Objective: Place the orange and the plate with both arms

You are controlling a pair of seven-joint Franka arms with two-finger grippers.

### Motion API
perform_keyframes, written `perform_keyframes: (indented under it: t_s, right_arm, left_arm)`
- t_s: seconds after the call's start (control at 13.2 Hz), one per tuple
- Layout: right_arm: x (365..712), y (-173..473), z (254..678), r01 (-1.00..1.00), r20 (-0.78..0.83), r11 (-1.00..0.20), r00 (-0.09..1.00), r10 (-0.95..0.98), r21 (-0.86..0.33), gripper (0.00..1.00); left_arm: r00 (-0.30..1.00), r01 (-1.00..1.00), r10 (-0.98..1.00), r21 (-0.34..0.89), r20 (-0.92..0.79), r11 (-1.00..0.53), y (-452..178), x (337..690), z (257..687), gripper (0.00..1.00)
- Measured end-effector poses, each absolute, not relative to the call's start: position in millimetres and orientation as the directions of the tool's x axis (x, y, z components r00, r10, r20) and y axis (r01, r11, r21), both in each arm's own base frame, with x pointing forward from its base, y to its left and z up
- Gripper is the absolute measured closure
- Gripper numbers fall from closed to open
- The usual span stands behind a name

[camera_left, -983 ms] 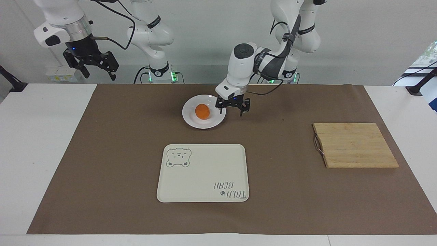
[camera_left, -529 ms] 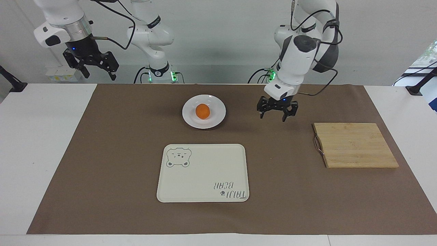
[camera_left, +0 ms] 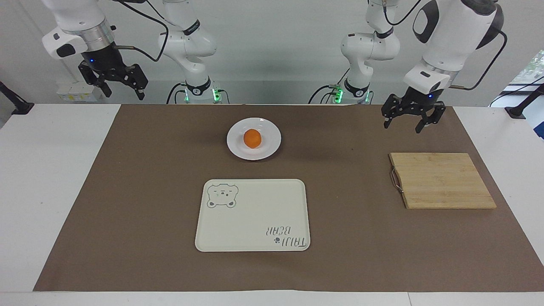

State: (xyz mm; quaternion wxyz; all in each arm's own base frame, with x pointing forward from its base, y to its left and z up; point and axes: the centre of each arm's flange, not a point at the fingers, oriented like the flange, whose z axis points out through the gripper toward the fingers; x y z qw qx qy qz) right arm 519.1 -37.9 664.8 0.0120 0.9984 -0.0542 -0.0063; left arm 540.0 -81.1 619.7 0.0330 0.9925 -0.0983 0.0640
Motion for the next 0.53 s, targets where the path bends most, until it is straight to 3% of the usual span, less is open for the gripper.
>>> perform_keyframes:
  t_s: [0.3,0.53]
  right_arm:
    - [519,-38,664,-0.108,-0.012,-0.994,0.994,-0.108,0.025,0.00]
    - [519,-33,659,-0.103,-0.024,-0.995,0.994,-0.103,-0.009,0.00]
  left_arm:
    - [0.983,-0.172,-0.168,0.056,0.077,-0.983,-63,542,660,0.00]
    - [0.984,-0.173,-0.170,0.057,0.051,-0.983,-63,552,665,0.00]
